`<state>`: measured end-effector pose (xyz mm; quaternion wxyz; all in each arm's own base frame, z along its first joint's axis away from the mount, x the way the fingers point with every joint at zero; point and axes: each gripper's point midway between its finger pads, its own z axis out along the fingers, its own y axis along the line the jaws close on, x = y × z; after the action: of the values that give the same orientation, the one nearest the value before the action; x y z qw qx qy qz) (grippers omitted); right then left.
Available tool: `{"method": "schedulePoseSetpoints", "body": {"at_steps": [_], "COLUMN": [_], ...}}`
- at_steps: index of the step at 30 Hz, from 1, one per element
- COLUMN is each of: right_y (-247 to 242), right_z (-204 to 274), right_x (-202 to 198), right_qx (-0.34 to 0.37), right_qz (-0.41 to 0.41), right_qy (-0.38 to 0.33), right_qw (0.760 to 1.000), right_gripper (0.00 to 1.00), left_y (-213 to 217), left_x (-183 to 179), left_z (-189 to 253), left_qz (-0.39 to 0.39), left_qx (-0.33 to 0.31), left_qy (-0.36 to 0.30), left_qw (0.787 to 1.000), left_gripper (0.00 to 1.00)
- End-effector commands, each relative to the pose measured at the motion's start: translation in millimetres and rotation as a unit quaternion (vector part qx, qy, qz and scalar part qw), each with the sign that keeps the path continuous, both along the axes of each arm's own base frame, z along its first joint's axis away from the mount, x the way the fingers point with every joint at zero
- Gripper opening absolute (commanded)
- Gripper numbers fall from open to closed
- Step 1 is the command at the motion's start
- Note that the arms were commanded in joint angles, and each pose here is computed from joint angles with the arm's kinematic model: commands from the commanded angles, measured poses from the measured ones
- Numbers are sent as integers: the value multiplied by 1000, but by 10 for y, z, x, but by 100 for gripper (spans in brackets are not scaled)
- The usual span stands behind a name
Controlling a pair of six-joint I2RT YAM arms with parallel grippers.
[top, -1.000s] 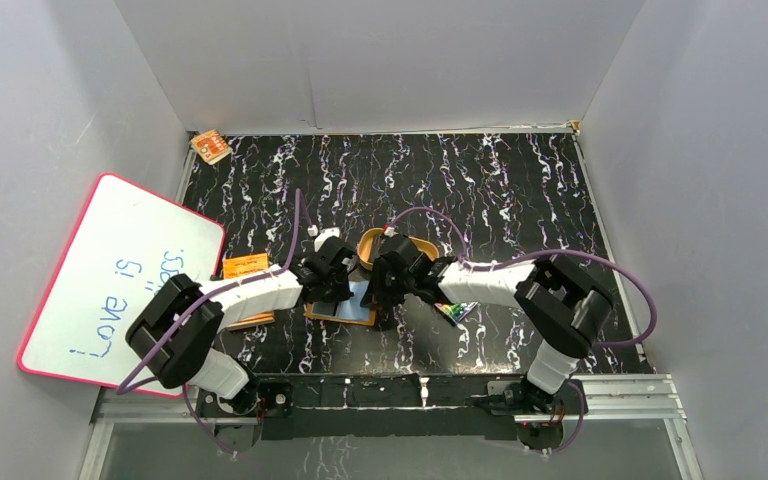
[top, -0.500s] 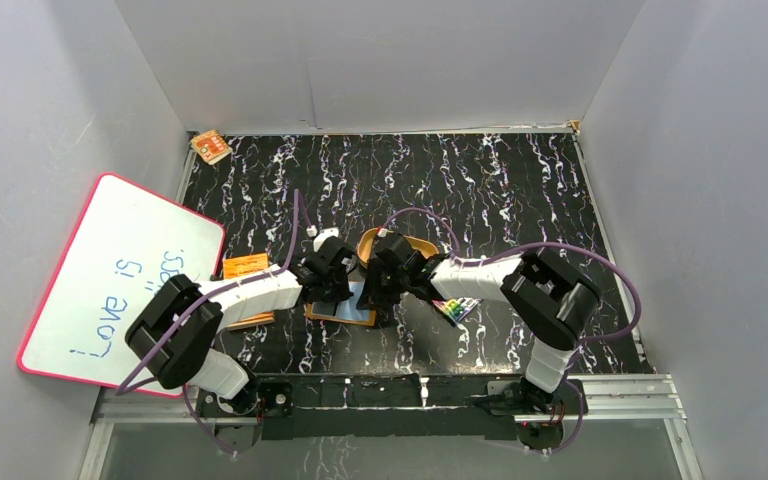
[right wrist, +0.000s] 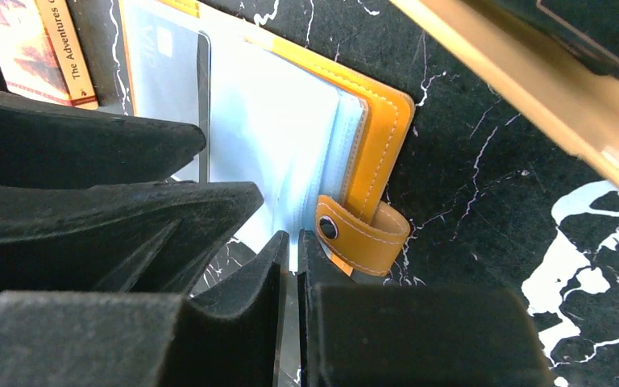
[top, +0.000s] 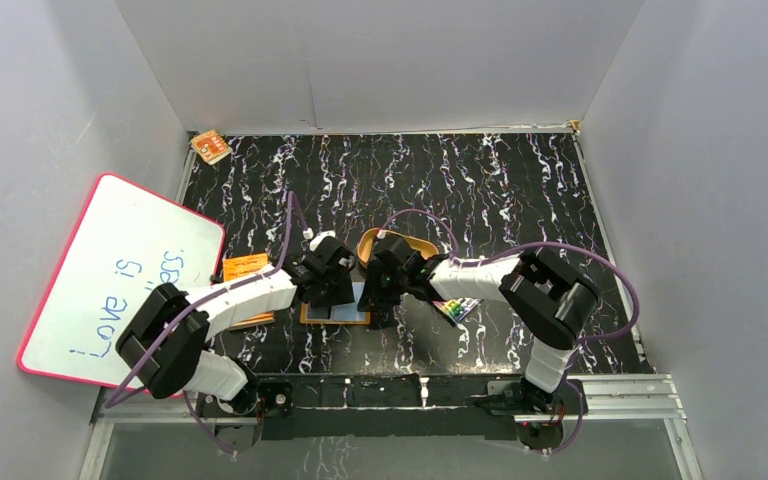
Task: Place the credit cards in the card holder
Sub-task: Turn over the card slot in the card holder.
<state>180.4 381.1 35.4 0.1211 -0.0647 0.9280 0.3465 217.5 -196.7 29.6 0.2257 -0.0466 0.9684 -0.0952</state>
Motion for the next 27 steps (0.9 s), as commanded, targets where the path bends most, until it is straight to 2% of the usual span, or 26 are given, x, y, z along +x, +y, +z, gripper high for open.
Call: {"method": "schedulePoseSetpoints", "body": {"at_steps": [1,6,12,27], "right_y": [101,120,147,234], "right_z": [96,76,78,154], "right_x": [89,92,85,58], "right_qx": [17,17,22,50], "right_qz": [4,6,10,16], "right_qy": [-19,-16,-14,-6], "right_qw": [1000,1000,1000,999], "right_gripper": [18,18,18,23], "left_y": [-51,-63,-15,-45], "left_x": [-6,-15,-51,-74], "left_z": [244,276,114,73], "left_qz": [-5,-6,-7,-10], "left_qx": [-18,-25,-6,-16], "left_qy": [-8,-12,5,8], "left_qw": [1000,1000,1000,1000], "left_gripper": [52,61,62,66]}}
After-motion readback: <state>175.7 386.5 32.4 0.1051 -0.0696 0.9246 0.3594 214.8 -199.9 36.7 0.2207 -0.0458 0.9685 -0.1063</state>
